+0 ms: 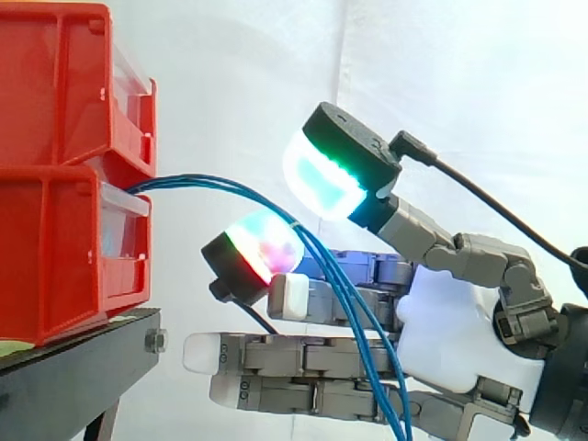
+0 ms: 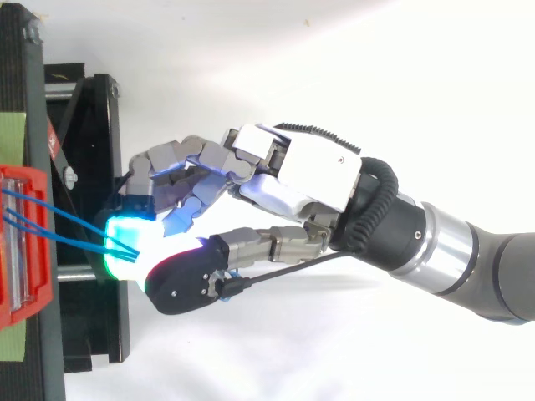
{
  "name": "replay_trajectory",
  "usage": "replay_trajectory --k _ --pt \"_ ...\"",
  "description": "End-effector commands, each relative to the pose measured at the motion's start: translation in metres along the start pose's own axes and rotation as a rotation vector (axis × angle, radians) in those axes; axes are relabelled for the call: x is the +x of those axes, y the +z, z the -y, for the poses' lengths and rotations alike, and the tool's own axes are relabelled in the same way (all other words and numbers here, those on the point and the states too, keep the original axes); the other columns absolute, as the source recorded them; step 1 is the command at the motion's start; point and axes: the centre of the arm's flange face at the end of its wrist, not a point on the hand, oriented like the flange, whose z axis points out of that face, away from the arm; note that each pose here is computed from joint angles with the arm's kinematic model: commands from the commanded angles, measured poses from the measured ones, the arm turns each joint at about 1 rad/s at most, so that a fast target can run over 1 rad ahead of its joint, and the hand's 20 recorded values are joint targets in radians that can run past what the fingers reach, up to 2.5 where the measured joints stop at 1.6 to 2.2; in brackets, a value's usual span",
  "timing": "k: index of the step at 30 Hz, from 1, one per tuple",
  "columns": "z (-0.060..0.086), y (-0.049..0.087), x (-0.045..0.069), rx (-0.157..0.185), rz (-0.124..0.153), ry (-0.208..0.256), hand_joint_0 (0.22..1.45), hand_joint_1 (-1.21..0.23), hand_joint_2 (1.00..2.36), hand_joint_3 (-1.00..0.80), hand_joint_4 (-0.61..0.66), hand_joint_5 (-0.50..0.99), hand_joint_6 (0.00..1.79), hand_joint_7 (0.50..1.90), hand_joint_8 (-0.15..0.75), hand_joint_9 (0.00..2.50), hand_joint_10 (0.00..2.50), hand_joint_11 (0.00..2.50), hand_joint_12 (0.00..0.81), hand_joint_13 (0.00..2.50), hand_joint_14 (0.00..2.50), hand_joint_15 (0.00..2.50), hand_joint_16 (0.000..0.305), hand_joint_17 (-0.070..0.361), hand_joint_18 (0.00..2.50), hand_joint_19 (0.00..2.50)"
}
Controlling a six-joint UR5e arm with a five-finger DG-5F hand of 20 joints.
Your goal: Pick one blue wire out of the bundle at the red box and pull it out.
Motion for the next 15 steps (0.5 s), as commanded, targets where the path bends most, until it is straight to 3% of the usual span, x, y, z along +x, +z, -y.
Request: replay_trajectory --k 1,7,10,15 --pt "0.0001 -0.0002 0.0003 0.001 0.000 0.000 0.49 -0.67 1.00 -0.50 0.14 -0.12 0.83 1.17 0.237 1.14 0.02 0.79 0.358 0.68 0.02 0.42 0.054 0.122 0.38 0.34" --pt "-0.0005 0.0009 -0.0004 -0.002 0.001 0.001 0.55 -0.79 1.00 -0.49 0.14 -0.13 0.86 1.16 0.226 1.11 0.03 0.81 0.340 0.66 0.02 0.41 0.051 0.114 0.36 0.34" --pt "0.0000 -0.0001 0.0003 0.000 0.000 0.001 0.62 -0.83 1.01 -0.27 0.07 -0.13 0.88 1.20 0.226 1.11 0.03 0.83 0.330 0.69 0.02 0.43 0.049 0.110 0.40 0.34" --pt "-0.0005 0.0000 0.0018 -0.001 -0.002 0.002 0.65 -0.85 1.02 -0.12 -0.08 -0.14 0.92 1.24 0.246 1.07 0.02 0.80 0.341 0.71 0.02 0.43 0.051 0.115 0.45 0.32"
